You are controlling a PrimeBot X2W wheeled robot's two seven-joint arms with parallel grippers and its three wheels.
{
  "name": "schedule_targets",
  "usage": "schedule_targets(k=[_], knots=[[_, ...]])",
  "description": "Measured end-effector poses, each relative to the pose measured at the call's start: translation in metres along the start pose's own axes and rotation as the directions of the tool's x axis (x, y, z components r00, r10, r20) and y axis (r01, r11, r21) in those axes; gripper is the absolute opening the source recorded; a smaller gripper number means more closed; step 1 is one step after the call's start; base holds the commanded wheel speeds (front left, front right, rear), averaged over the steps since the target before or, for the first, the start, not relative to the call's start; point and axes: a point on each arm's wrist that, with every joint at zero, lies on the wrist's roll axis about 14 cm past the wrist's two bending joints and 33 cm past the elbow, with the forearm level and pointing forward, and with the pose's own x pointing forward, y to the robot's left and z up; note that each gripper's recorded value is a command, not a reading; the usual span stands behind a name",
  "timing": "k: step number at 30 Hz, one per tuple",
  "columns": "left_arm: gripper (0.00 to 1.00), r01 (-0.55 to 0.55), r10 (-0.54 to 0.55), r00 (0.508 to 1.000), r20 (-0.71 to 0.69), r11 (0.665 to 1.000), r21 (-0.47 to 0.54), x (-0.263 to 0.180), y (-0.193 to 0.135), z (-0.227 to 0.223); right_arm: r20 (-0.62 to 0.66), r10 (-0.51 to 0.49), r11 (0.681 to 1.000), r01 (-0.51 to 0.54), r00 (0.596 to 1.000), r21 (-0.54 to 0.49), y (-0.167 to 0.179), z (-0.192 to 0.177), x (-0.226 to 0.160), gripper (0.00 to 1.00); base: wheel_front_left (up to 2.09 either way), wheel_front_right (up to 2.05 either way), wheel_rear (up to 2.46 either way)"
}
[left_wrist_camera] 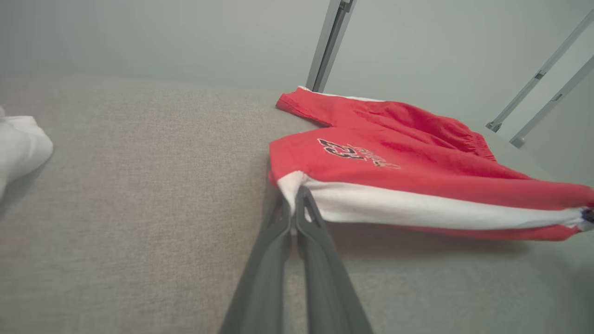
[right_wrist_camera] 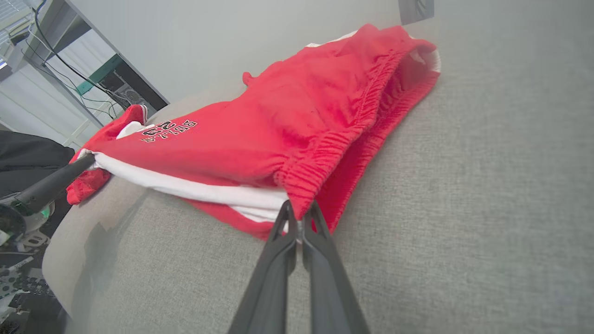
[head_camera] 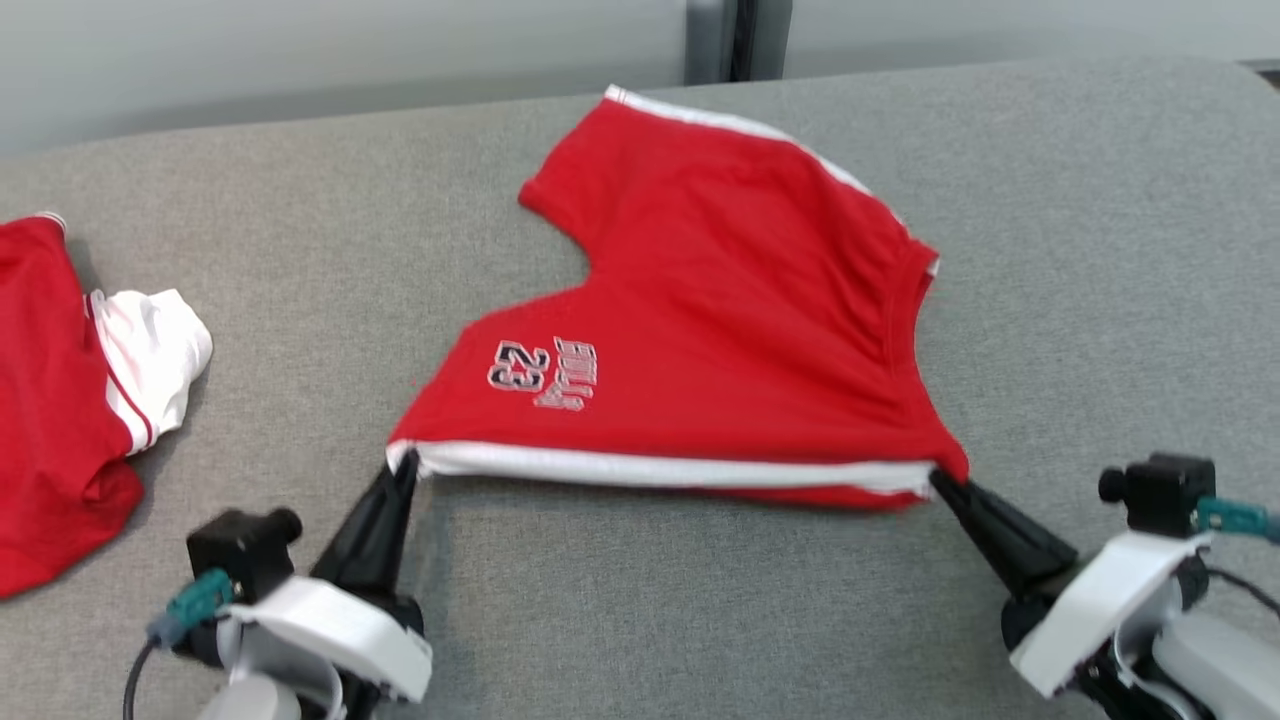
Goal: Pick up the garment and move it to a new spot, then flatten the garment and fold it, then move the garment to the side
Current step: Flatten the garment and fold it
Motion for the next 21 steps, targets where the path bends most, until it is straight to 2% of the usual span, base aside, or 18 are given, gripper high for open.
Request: schedule_targets(k=[11,17,21], knots=[[0.0,-0.052,0.052,0.999,-0.013,0.998,-0.03,-0.053,-0.011,0.011,-0.003,-0.05,0.997,0.05,0.999,0.059,0.004,-0.028,-0.038,0.0,0.0,0.0,0.0],[0.0,-0.052,0.052,0.999,0.01,0.998,-0.028,-0.054,-0.012,0.022,0.014,-0.059,0.996,0.058,0.998,0.072,0.006,-0.028,-0.04,0.0,0.0,0.0,0.0],[0.0,-0.018,0.017,0.998,0.055,1.0,0.009,-0.04,-0.016,0.041,0.082,-0.08,0.984,0.065,0.993,0.165,0.007,-0.013,-0.031,0.0,0.0,0.0,0.0]])
